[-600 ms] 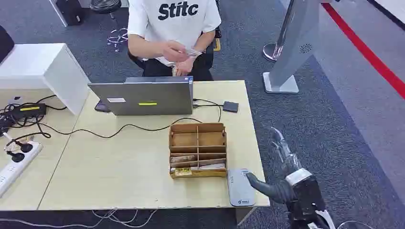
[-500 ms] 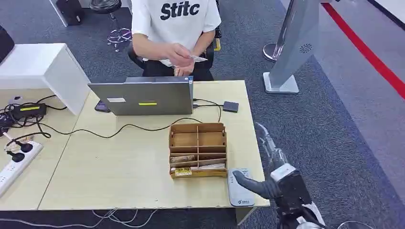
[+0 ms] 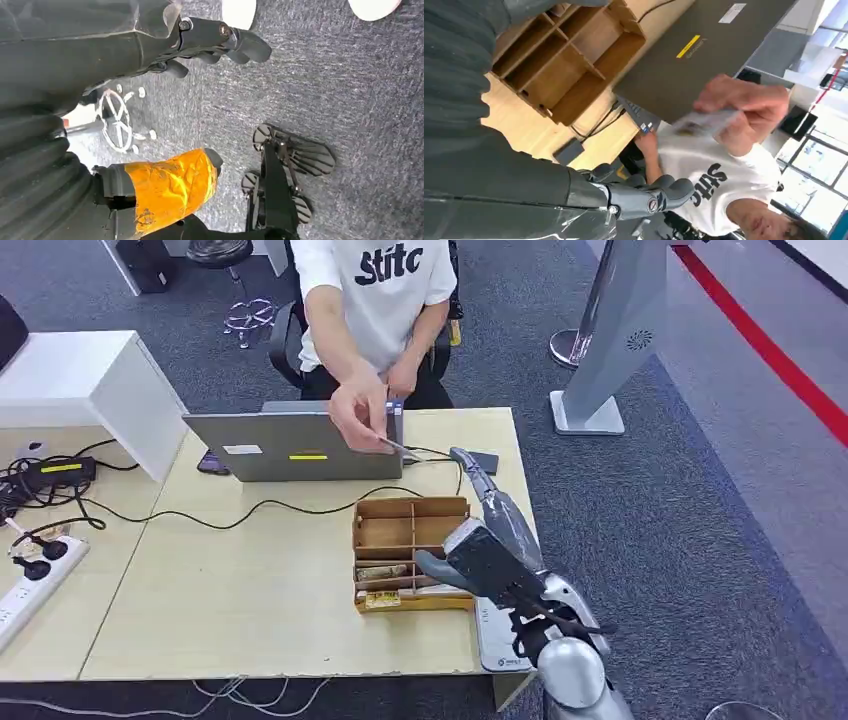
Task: Pass the card to the sensor for recognition and then transmit it.
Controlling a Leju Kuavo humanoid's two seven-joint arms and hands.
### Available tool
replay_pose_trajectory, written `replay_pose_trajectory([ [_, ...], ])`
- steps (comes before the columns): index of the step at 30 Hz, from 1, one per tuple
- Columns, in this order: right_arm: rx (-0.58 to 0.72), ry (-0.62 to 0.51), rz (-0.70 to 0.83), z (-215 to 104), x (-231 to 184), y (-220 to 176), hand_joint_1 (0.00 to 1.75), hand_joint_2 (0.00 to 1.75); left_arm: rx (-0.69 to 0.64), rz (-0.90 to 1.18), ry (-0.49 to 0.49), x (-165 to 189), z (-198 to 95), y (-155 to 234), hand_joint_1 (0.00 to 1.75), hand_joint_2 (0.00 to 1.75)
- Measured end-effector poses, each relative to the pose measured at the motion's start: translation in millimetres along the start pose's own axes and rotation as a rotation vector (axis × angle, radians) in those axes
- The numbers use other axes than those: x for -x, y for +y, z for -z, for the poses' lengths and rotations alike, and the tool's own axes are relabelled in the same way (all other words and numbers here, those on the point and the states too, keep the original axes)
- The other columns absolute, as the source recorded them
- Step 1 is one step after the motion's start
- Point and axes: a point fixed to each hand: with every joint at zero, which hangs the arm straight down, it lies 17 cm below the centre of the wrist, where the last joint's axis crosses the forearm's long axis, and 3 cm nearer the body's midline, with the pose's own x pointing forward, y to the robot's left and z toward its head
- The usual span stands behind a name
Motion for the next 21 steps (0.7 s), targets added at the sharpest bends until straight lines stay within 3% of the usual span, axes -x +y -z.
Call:
replay_pose_trajectory([
  [2,-0.007,0.004,-0.028,4.7,0.7,3.0,0.00,1.75,0.000,0.006,0.001,-0.6,0.0,0.4,0.00,1.75],
  [4,0.026,0.034,-0.151,10.3,8.2,-4.2,0.00,1.75,0.004,0.014,-0.001,-1.2,-0.1,0.4,0.00,1.75],
  [7,0.082,0.010,-0.595,34.0,8.5,-22.4,0.00,1.75,0.024,0.029,-0.015,-4.2,-0.7,-3.3,0.00,1.75],
  [10,0.063,-0.028,-0.805,54.2,6.5,-18.3,0.00,1.75,0.035,0.038,-0.029,-8.7,-1.1,-4.6,0.00,1.75],
  [14,0.049,-0.005,-0.917,60.7,6.4,-4.5,0.00,1.75,0.040,0.049,-0.031,-8.8,-1.4,-2.6,0.00,1.75],
  [20,-0.006,-0.005,-0.939,73.3,22.9,-0.3,0.00,1.75,0.039,0.058,-0.038,-12.0,-0.9,-8.4,0.00,1.75],
  [21,-0.013,0.001,-0.945,72.9,27.1,0.3,1.50,1.75,0.040,0.059,-0.039,-12.5,-0.9,-9.3,0.00,1.75],
])
